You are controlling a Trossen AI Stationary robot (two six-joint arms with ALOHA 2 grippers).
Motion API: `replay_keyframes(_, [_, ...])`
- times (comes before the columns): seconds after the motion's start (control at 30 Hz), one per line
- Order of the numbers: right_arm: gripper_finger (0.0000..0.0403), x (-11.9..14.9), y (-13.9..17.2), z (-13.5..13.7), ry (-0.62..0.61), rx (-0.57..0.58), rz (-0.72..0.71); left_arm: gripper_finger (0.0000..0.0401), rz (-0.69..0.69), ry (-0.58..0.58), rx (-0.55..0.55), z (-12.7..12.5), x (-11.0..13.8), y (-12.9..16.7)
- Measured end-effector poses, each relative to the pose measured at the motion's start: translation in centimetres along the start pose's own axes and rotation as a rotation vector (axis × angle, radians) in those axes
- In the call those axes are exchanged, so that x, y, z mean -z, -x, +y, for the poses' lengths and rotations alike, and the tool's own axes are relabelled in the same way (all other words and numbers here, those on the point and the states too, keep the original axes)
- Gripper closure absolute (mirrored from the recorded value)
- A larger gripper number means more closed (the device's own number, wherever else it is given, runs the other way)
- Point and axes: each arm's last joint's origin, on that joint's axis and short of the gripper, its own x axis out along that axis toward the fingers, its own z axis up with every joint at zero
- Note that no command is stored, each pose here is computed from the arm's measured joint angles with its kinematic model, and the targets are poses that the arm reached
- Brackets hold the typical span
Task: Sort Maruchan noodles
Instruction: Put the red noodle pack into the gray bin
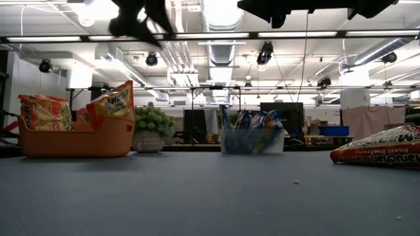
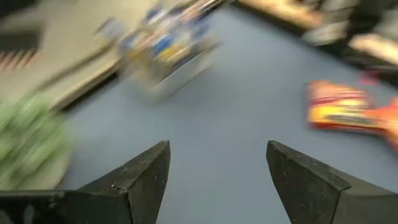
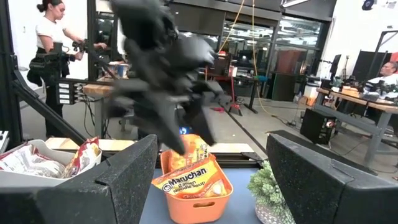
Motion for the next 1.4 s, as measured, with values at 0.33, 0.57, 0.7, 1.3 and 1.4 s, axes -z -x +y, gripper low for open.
replay_keyframes(0.33, [0.0111, 0.7, 0.0, 0.1, -0.215, -0.003, 0.075, 0.0152, -0.078, -0.303, 0.106, -2.2, 0.5, 1.3])
replay_keyframes(0.57, [0.0129, 2.6, 0.4, 0.9, -0.643, -0.108, 0.419, 0.0152, -0.052, -0.423, 0.106, -2.3, 1.9, 0.8])
replay_keyframes(0.7, [0.0147, 1.6, 0.3, 2.2, -0.778, -0.116, 0.566, 0.0152, -0.031, -0.451, 0.112, -2.4, 2.9, 0.7])
replay_keyframes(1.3, [0.0181, 2.3, 3.5, 4.0, -0.721, 0.589, 1.668, 0.0152, -0.007, -0.59, 0.28, -5.3, 6.5, 4.1])
replay_keyframes(1.4, [0.0205, 3.5, 4.5, 4.5, -0.633, 0.695, 1.799, 0.0152, -0.008, -0.609, 0.308, -5.7, 7.0, 4.7])
